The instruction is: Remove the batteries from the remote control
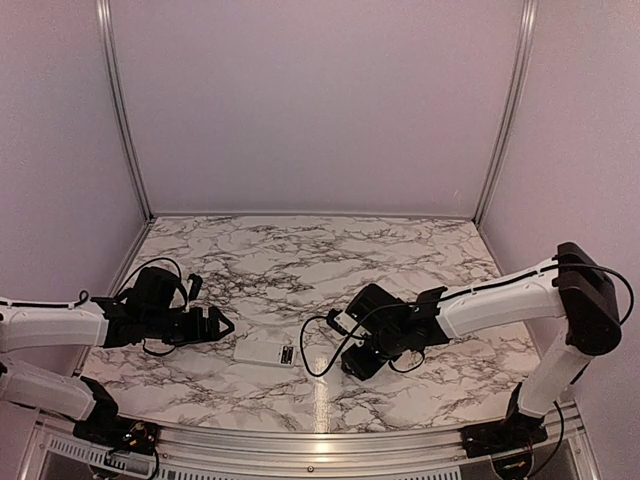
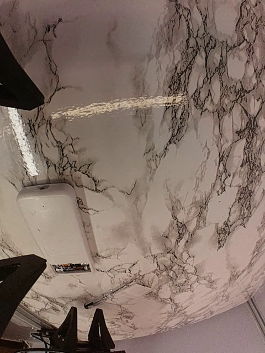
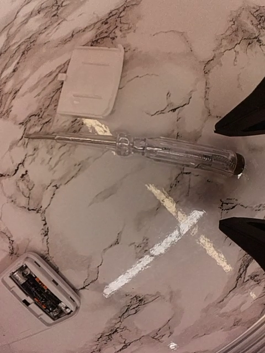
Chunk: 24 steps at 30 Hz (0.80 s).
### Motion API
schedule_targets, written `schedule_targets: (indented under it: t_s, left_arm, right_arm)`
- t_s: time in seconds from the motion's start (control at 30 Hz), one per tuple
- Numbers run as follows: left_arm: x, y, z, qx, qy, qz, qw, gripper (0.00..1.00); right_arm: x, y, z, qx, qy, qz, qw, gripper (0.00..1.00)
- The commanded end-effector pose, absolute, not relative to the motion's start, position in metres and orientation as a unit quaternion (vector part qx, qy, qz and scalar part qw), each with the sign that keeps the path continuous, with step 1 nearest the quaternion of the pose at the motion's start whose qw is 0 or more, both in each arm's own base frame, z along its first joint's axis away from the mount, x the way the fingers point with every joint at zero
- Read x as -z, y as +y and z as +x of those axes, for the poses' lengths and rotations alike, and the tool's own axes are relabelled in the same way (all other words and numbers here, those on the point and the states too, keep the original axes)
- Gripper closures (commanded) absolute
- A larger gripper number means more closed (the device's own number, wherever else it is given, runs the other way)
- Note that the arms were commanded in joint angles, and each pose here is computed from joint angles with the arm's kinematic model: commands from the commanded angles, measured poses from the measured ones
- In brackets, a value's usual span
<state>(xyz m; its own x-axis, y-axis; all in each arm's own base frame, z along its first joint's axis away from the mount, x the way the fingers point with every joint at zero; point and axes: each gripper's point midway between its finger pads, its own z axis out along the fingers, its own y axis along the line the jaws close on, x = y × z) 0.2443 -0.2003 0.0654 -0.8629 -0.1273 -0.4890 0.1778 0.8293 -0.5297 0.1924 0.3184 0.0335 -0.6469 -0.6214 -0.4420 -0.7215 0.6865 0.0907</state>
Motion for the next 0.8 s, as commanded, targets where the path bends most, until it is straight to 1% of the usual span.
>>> schedule_targets:
  t_s: [0.0,0.3,0.43,0.6,0.77]
  left_arm:
    - [-0.075,-0.196,0.248,0.279,0.918,0.024,0.28,0.04]
    - [-0.07,-0.194,0.249,0.272,0.92,0.026,0.283,0.05]
    - [-0.068,-0.195,0.25,0.27,0.92,0.027,0.282,0.05]
    - [-0.068,-0.194,0.251,0.268,0.921,0.025,0.282,0.05]
    - [-0.073,-0.195,0.255,0.264,0.92,0.027,0.287,0.06]
  right_arm:
    - [-0.026,0.321,0.191,-0.129,0.9,-0.374,0.182,0.51]
    - [-0.012,0.32,0.19,-0.114,0.899,-0.388,0.168,0.59]
    - [-0.001,0.323,0.184,-0.088,0.891,-0.415,0.159,0.61]
    - [0.004,0.323,0.183,-0.078,0.894,-0.415,0.154,0.7]
    - [-0.002,0.325,0.185,-0.08,0.889,-0.42,0.162,0.83]
